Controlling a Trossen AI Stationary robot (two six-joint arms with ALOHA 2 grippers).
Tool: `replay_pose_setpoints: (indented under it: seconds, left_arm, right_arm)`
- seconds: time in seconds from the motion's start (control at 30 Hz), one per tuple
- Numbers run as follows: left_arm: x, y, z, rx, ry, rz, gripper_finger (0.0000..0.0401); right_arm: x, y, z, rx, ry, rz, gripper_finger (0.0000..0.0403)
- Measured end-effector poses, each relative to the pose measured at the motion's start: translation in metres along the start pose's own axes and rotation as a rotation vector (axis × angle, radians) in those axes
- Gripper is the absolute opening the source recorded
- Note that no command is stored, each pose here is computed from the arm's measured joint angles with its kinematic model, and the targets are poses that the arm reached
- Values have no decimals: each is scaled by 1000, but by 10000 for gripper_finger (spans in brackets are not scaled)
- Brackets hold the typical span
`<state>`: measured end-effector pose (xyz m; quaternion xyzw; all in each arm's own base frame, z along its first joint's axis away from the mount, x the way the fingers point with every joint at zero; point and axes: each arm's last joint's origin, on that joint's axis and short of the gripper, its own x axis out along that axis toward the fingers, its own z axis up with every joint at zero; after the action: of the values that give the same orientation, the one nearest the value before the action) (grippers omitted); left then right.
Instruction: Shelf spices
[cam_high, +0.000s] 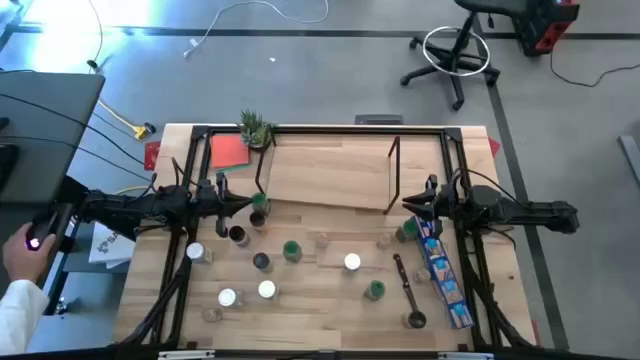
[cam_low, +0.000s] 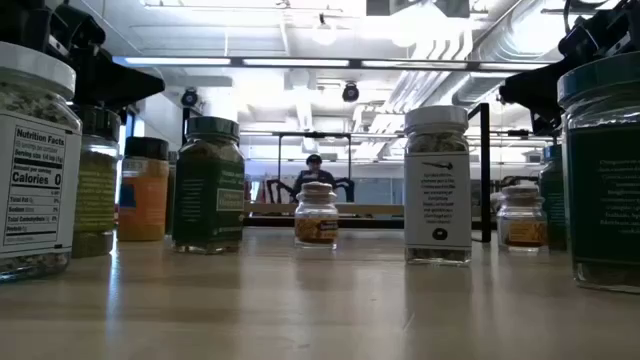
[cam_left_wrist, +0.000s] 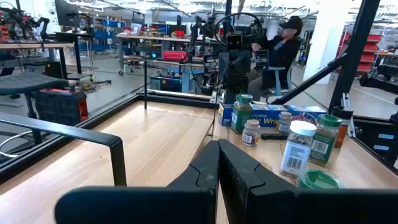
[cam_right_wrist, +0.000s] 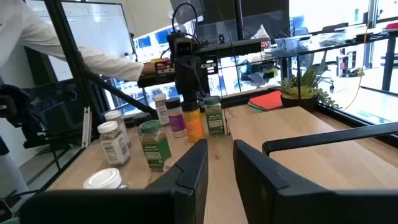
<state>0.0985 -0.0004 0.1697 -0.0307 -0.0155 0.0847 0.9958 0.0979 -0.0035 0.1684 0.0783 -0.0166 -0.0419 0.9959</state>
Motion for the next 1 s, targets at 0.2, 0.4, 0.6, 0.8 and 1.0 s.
replay_pose_setpoints:
  seconds: [0.2, 0.4, 0.6, 0.8, 1.0]
  left_arm:
    - [0, 0, 0, -1, 0, 0, 3]
    - [0, 0, 0, 0, 0, 0, 3]
    - [0, 2, 0, -1, -8, 73, 3]
    - [-1, 8, 2, -6, -32, 276, 3]
    - [-1, 8, 2, -6, -32, 288, 3]
  right_arm:
    - [0, 0, 0, 0, 0, 0, 71]
    - [0, 0, 0, 0, 0, 0, 71]
    - [0, 0, 0, 0, 0, 0, 71]
    - [0, 0, 0, 0, 0, 0, 71]
    - [0, 0, 0, 0, 0, 0, 71]
